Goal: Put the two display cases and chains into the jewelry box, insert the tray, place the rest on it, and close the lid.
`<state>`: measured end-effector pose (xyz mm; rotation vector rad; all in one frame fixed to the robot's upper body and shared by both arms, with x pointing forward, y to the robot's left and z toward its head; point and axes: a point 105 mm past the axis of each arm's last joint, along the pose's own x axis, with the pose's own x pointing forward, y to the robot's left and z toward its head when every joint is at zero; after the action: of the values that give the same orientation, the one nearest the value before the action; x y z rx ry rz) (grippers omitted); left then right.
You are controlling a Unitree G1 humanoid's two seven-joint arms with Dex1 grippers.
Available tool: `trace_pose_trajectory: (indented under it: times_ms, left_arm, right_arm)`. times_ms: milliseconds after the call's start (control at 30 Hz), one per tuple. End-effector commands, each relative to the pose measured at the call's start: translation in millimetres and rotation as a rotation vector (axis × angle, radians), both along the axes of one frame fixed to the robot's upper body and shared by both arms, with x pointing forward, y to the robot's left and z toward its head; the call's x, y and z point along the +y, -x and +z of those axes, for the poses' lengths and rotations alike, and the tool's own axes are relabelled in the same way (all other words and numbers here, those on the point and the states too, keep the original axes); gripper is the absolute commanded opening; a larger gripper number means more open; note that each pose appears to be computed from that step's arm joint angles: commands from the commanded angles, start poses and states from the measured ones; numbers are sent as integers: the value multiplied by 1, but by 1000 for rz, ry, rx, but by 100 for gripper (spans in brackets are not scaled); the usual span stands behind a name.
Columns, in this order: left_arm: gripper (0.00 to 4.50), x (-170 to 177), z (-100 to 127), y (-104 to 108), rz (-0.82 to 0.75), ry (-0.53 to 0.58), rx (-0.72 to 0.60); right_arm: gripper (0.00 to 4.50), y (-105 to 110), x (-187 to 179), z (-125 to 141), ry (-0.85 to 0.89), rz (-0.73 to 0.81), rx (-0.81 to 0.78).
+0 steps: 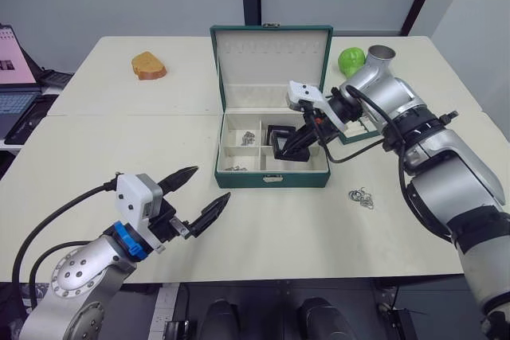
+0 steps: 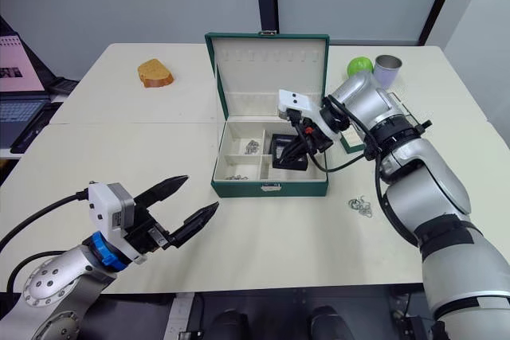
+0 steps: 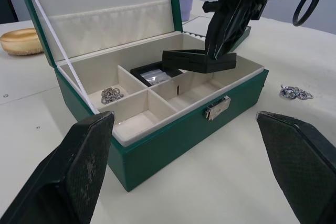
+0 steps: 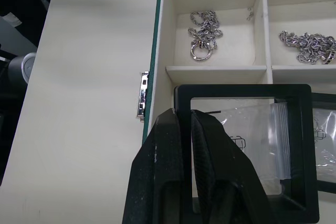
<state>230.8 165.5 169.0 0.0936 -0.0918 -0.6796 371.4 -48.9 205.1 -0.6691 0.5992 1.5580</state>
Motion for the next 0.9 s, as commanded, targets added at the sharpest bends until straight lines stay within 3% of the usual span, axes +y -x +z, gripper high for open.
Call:
trace_pose_trajectory:
  times_ms: [33, 900]
  left_arm:
    - [450, -3, 12, 5, 0, -5, -58]
    - [450, -7, 13, 2, -13, -3, -60]
  right_arm:
    - [3, 6, 7, 11, -9, 59, -4]
    - [3, 4, 9, -13, 48, -4, 55]
